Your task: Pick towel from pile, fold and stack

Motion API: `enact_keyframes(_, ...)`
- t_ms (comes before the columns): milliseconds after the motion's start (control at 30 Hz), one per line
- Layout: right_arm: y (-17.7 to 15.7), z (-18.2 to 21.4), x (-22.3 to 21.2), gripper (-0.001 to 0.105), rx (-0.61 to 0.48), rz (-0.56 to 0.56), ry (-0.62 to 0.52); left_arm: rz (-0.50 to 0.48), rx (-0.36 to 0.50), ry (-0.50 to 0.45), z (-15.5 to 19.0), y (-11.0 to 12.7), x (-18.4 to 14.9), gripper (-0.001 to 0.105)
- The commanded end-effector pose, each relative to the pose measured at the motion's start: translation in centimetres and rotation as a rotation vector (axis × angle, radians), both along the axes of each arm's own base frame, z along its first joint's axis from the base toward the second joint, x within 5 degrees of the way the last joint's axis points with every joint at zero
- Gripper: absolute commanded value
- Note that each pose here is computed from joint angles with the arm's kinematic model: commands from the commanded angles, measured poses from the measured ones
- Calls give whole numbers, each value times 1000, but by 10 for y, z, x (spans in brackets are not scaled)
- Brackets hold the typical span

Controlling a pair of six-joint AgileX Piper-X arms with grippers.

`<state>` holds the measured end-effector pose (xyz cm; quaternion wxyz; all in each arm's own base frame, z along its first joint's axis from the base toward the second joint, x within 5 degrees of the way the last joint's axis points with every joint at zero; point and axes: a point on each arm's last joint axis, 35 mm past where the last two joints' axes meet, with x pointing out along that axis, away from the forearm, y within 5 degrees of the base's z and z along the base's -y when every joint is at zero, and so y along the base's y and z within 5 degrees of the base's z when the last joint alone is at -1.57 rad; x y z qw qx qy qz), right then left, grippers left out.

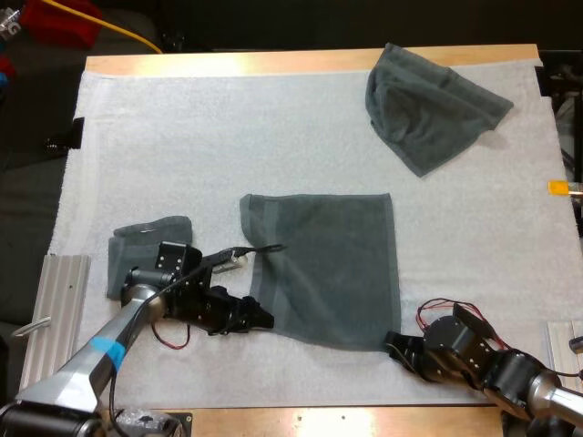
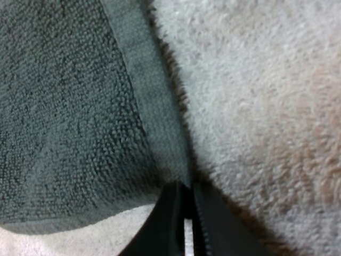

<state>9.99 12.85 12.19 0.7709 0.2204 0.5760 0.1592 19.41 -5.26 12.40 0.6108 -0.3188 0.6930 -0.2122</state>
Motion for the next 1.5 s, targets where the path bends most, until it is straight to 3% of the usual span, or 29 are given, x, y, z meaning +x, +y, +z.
enact_keyframes(0,-5,-5,-4,0,-51,6,30,-7,9,22,-7,-1,-2,58)
enact_keyframes(133,-5,-5,-4,0,-51,6,30,-4,11,38,-8,-1,-2,41)
enact_keyframes(233,-5,-5,-4,0,-52,8,29,-1,13,50,-8,-1,-3,24)
enact_keyframes(300,-3,-3,-3,0,-51,42,15,-10,10,58,-6,-1,-6,2)
enact_keyframes(333,-2,-1,-2,0,-51,56,10,-14,8,54,-4,0,-6,0)
enact_keyframes(433,5,11,3,0,-81,125,-18,-38,7,29,7,0,-9,0)
enact_keyframes(667,17,49,15,0,-227,291,-79,-125,95,7,34,2,-20,0)
enact_keyframes(900,22,75,18,0,-270,403,-60,-340,220,3,49,-19,-37,0)
enact_keyframes(1033,21,86,16,0,-261,431,-48,-415,254,1,54,-28,-46,0)
enact_keyframes(1267,19,99,12,0,-167,441,-64,-415,250,-25,57,-29,-46,0)
enact_keyframes(1467,29,106,21,0,-76,375,-149,-333,223,-78,59,-31,-31,0)
